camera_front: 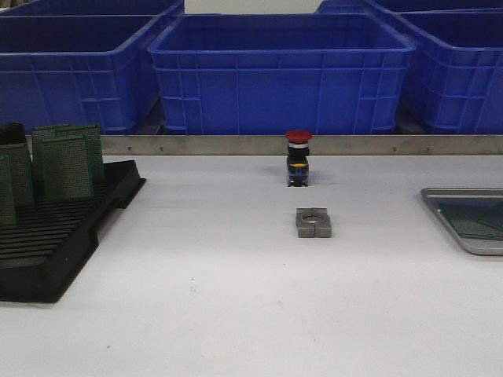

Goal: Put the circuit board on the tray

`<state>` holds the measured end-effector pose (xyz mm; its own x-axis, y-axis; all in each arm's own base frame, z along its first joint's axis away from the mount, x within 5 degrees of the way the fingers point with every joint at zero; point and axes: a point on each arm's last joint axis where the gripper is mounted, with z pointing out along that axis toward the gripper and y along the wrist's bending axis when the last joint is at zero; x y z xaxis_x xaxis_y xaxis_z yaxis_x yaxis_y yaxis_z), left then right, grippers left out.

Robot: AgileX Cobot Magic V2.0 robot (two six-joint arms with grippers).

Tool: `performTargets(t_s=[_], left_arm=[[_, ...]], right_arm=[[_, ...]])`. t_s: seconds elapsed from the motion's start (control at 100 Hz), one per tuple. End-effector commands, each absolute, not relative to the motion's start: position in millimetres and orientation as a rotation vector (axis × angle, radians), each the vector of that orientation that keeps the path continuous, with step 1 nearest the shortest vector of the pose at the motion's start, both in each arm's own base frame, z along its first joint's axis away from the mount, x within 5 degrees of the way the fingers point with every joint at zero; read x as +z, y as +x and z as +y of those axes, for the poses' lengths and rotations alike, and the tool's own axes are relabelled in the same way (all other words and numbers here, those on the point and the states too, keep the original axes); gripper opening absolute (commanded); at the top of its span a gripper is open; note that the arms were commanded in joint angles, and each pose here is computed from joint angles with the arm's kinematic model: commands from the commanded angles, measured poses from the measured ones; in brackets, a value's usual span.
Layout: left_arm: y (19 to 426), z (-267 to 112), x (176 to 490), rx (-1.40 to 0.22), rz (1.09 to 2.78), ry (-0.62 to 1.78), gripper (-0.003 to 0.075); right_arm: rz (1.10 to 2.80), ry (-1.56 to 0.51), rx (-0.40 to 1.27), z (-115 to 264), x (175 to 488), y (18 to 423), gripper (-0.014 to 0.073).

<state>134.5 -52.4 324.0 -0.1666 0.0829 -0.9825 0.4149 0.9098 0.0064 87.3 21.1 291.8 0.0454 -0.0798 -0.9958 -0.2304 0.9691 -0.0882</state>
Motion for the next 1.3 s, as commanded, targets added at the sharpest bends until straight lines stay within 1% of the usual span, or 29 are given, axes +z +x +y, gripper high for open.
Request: performTargets(t_s=[0.0, 0.23, 0.44, 1.2, 1.29], left_arm=[[117, -43, 329, -0.297, 1.603, 0.285, -0.002], [80, -31, 300, -0.304, 1.529, 0.272, -0.002], [64, -26, 285, -0.308, 1.479, 0.264, -0.002], [63, -26, 281, -0.307, 1.485, 0.264, -0.002], [66, -22, 278, -0.255, 1.466, 0.225, -0.002]], right_arm=[[1.462, -0.243, 0.121, 19, 295, 75, -0.0062], [1.405, -0.277, 0.157, 20, 281, 56, -0.0062], [1.398, -0.281, 0.16, 20, 281, 55, -0.0062], [1.407, -0.308, 0.181, 22, 279, 54, -0.0062], [1.407, -0.308, 0.181, 22, 279, 54, -0.0062]])
